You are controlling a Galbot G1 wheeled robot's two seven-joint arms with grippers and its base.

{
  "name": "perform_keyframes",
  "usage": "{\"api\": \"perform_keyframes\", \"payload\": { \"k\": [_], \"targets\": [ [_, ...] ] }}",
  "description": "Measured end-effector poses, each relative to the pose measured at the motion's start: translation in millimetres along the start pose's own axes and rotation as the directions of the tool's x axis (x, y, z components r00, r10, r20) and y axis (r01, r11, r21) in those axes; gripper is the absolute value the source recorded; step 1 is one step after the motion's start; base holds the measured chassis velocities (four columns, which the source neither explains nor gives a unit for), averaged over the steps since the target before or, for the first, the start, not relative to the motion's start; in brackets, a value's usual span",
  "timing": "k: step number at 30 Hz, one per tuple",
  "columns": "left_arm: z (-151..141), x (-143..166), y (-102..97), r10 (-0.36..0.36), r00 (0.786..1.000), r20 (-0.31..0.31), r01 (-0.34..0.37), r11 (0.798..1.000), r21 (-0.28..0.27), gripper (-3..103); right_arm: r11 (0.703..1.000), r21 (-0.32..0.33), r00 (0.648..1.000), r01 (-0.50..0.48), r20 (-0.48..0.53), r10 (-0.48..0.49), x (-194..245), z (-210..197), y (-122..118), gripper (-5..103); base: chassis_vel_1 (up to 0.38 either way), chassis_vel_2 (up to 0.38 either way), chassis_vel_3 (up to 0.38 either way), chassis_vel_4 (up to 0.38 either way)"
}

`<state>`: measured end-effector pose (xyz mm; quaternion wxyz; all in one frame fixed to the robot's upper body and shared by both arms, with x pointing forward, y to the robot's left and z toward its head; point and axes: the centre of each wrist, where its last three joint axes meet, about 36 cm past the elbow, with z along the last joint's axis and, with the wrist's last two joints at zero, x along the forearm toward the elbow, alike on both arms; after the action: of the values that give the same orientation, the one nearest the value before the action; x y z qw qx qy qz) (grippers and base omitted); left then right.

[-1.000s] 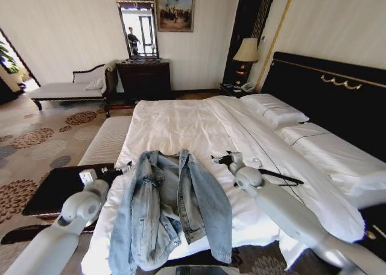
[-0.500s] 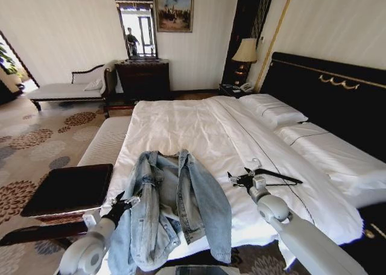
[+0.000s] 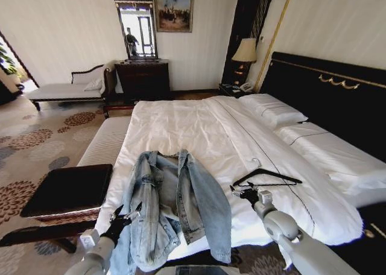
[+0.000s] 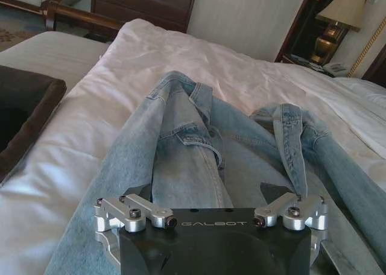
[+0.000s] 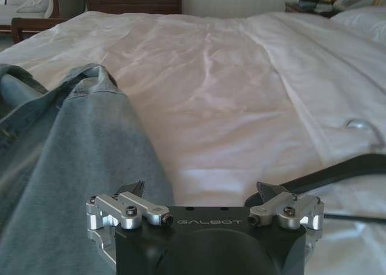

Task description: Pick up the clothes from the bed and hang them on the clothes hanger.

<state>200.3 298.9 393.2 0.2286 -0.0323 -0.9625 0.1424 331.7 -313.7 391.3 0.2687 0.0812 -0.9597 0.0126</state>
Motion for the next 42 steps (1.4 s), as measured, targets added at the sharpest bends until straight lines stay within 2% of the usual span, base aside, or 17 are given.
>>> {"api": "perform_keyframes", "payload": {
  "k": [2,4,7,8,18,20,22,26,27,28,32,34,37,42],
  "targets": [
    [4,1,-0.3,0.005,1.0,-0.006,-0.005,1.0,0.0,100,0.999,-0.038,0.999,0.033,-0.015,-0.034,5,-3,6,100,0.0,0.0,0.0,0.0],
    [4,1,0.1,0.005,1.0,-0.007,-0.005,1.0,0.0,100,0.999,-0.024,0.999,0.031,-0.011,-0.031,4,-3,6,100,0.0,0.0,0.0,0.0],
    [8,-3,1.9,0.003,1.0,-0.012,-0.003,1.0,-0.003,100,0.993,0.113,0.999,-0.017,0.037,0.012,-5,4,0,100,0.0,0.0,0.0,0.0],
    [9,-3,1.6,0.002,1.0,-0.013,-0.003,1.0,-0.008,100,0.99,0.136,0.999,-0.028,0.041,0.023,-8,6,-3,100,0.0,0.0,0.0,0.0],
    [15,1,0.0,-0.014,1.0,-0.013,0.014,1.0,-0.002,100,0.987,0.147,0.998,-0.057,0.024,0.054,-18,22,-7,100,0.0,0.0,0.0,0.0],
    [14,1,0.6,-0.016,1.0,-0.01,0.016,1.0,-0.003,100,0.981,0.167,0.995,-0.097,0.045,0.091,-30,25,-10,100,0.0,0.0,0.0,0.0],
    [9,0,-0.8,-0.012,1.0,0.005,0.012,1.0,-0.007,100,0.971,0.182,0.987,-0.156,0.074,0.145,-49,21,-23,100,0.0,0.0,0.0,0.0],
    [6,-1,-2.6,-0.007,1.0,0.015,0.008,1.0,-0.011,100,0.961,0.195,0.979,-0.195,0.1,0.178,-61,9,-38,100,0.0,0.0,0.0,0.0],
    [3,-2,-3.6,-0.004,1.0,0.022,0.004,1.0,-0.028,100,0.951,0.226,0.974,-0.212,0.125,0.187,-66,-5,-55,100,0.0,0.0,0.0,0.0],
    [3,-2,-3.6,-0.004,1.0,0.022,0.004,1.0,-0.028,100,0.951,0.226,0.974,-0.212,0.125,0.187,-66,-5,-55,100,0.0,0.0,0.0,0.0],
    [-2,-9,-4.8,0.005,0.999,0.04,-0.002,0.998,-0.064,100,0.919,0.326,0.97,-0.223,0.163,0.178,-68,-45,-98,100,0.0,0.0,0.0,0.0],
    [-2,-11,-4.6,0.003,0.999,0.04,-0.001,0.998,-0.065,100,0.916,0.331,0.97,-0.227,0.161,0.182,-69,-49,-105,100,0.0,0.0,0.0,0.0],
    [3,-14,-4.9,-0.002,0.999,0.036,0.004,0.998,-0.056,100,0.928,0.3,0.971,-0.22,0.156,0.18,-73,-48,-116,100,0.0,0.0,0.0,0.0],
    [7,-13,-6.4,-0.007,1.0,0.03,0.008,0.999,-0.036,100,0.938,0.273,0.975,-0.214,0.123,0.187,-76,-28,-116,100,0.0,0.0,0.0,0.0]
  ]
}}
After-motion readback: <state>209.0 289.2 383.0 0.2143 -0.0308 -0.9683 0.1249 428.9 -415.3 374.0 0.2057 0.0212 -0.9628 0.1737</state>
